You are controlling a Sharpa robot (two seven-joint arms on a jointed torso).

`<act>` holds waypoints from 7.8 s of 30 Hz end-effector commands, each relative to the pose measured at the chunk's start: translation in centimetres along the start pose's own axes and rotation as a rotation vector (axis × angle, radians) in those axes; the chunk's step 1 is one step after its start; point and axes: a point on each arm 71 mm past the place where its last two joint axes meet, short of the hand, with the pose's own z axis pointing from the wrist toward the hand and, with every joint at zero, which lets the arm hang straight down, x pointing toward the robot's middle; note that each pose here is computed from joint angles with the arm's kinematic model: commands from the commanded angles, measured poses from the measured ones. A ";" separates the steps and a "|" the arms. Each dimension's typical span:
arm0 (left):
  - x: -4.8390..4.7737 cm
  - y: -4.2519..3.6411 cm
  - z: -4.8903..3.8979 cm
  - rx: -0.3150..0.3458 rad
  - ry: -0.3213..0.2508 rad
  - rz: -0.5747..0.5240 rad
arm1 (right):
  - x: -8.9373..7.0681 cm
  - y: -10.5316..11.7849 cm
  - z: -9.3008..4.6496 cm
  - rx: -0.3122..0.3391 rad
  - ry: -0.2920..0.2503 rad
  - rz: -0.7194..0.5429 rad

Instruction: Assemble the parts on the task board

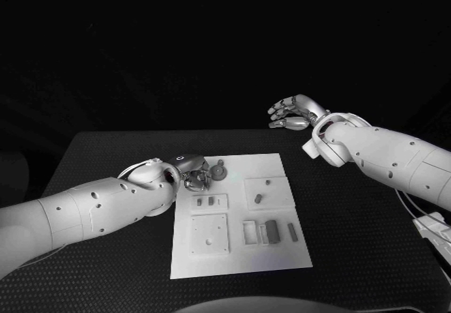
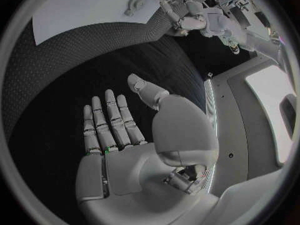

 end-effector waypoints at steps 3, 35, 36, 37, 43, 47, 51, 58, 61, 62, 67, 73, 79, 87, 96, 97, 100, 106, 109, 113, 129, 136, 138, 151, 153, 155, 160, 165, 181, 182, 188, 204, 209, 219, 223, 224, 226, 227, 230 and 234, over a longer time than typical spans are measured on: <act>0.18 0.07 0.06 0.001 0.019 0.016 | 0.1 0.1 0.0 -0.012 0.010 0.003; 0.86 -0.03 0.51 -0.001 0.041 0.035 | 0.2 0.2 0.1 -0.013 0.011 0.003; 0.86 -0.03 0.51 -0.001 0.041 0.035 | 0.2 0.2 0.1 -0.013 0.011 0.003; 0.87 -0.03 0.52 -0.001 0.041 0.035 | 0.2 0.2 0.1 -0.013 0.011 0.004; 1.15 -0.03 0.50 -0.005 0.068 0.039 | 0.3 0.3 0.1 -0.015 0.013 0.005; 1.49 0.05 0.48 -0.018 0.105 0.052 | 0.2 0.2 0.1 -0.014 0.013 0.004; 1.83 -0.05 0.60 -0.024 0.135 0.069 | 0.2 0.3 0.1 -0.015 0.013 0.005; 2.39 -0.12 0.79 -0.023 0.134 0.078 | 0.3 0.3 0.1 -0.016 0.014 0.005; 2.47 -0.12 0.79 -0.019 0.128 0.078 | 0.3 0.3 0.1 -0.015 0.013 0.005; 2.49 -0.12 0.79 -0.017 0.127 0.078 | 0.3 0.3 0.1 -0.015 0.013 0.005; 2.47 -0.04 0.78 -0.019 0.123 0.076 | 0.3 0.3 0.1 -0.016 0.013 0.005; 2.29 0.10 0.73 -0.023 0.100 0.060 | 0.3 0.3 0.1 -0.015 0.013 0.005; 2.16 0.47 0.59 -0.035 0.088 0.053 | 0.2 0.2 0.1 -0.014 0.012 0.004; 2.04 0.86 0.42 -0.045 0.078 0.050 | 0.2 0.2 0.0 -0.011 0.009 0.003; 1.86 1.31 0.23 -0.057 0.062 0.045 | 0.2 0.0 -0.1 -0.011 0.012 0.004; 1.84 1.35 0.21 -0.057 0.060 0.045 | 0.2 0.0 -0.1 -0.011 0.012 0.004; 1.82 1.42 0.18 -0.059 0.057 0.043 | 0.1 -0.1 -0.2 -0.009 0.013 0.003; 1.40 2.43 -0.11 -0.077 0.025 0.035 | 0.1 -0.6 -0.6 0.005 0.034 -0.011; 0.90 3.49 -0.51 -0.088 -0.008 -0.024 | 0.3 -0.7 -1.0 -0.002 0.070 -0.042; -0.89 5.56 -1.20 -0.144 -0.081 -0.210 | 0.9 -0.8 -2.1 -0.022 0.156 -0.114; -4.47 7.47 -3.00 -0.051 -0.186 -0.912 | 4.4 -2.0 -5.4 -0.060 0.346 -0.507; -4.40 6.38 -3.16 -0.028 -0.210 -1.058 | 7.2 -1.9 -6.5 -0.096 0.362 -0.634; -4.37 6.09 -3.11 -0.018 -0.205 -1.062 | 7.7 -1.8 -6.6 -0.099 0.365 -0.656; -5.46 5.61 -3.48 0.028 -0.219 -1.096 | 9.8 -1.9 -6.5 -0.108 0.384 -0.702; -5.85 5.68 -3.50 0.028 -0.233 -1.102 | 10.1 -1.9 -6.6 -0.110 0.390 -0.699; -6.09 5.78 -3.53 0.025 -0.242 -1.115 | 10.3 -1.9 -6.5 -0.110 0.393 -0.699; -6.29 5.81 -3.56 0.025 -0.251 -1.123 | 10.7 -2.0 -6.4 -0.111 0.407 -0.695; -6.25 5.61 -3.47 0.028 -0.244 -1.129 | 11.2 -1.9 -6.4 -0.115 0.419 -0.691; -6.21 5.66 -3.39 0.026 -0.235 -1.131 | 12.8 -2.3 -6.8 -0.124 0.453 -0.709; -6.21 5.67 -3.39 0.026 -0.235 -1.131 | 12.8 -2.3 -6.7 -0.124 0.450 -0.715; -6.19 5.69 -3.37 0.022 -0.234 -1.131 | 13.0 -2.8 -6.7 -0.108 0.452 -0.746; -6.13 5.77 -3.38 0.010 -0.230 -1.132 | 13.6 -3.1 -7.1 -0.103 0.465 -0.783; -6.12 5.82 -3.40 0.007 -0.229 -1.132 | 13.8 -3.1 -7.3 -0.106 0.473 -0.785; -6.12 5.86 -3.45 0.004 -0.232 -1.131 | 14.2 -3.5 -7.9 -0.101 0.465 -0.813; -6.11 5.82 -3.45 0.005 -0.230 -1.132 | 14.2 -3.7 -8.0 -0.100 0.444 -0.825; -6.11 5.82 -3.45 0.005 -0.230 -1.132 | 14.2 -3.7 -8.0 -0.101 0.439 -0.825; -6.12 5.85 -3.45 0.004 -0.232 -1.131 | 14.2 -3.7 -8.0 -0.107 0.432 -0.824; -6.12 5.87 -3.45 0.004 -0.232 -1.131 | 14.2 -3.6 -8.0 -0.109 0.430 -0.822; -6.13 5.92 -3.44 0.003 -0.233 -1.130 | 14.2 -3.5 -8.0 -0.115 0.421 -0.812; -6.12 5.88 -3.41 0.003 -0.233 -1.131 | 14.3 -3.3 -8.0 -0.122 0.418 -0.801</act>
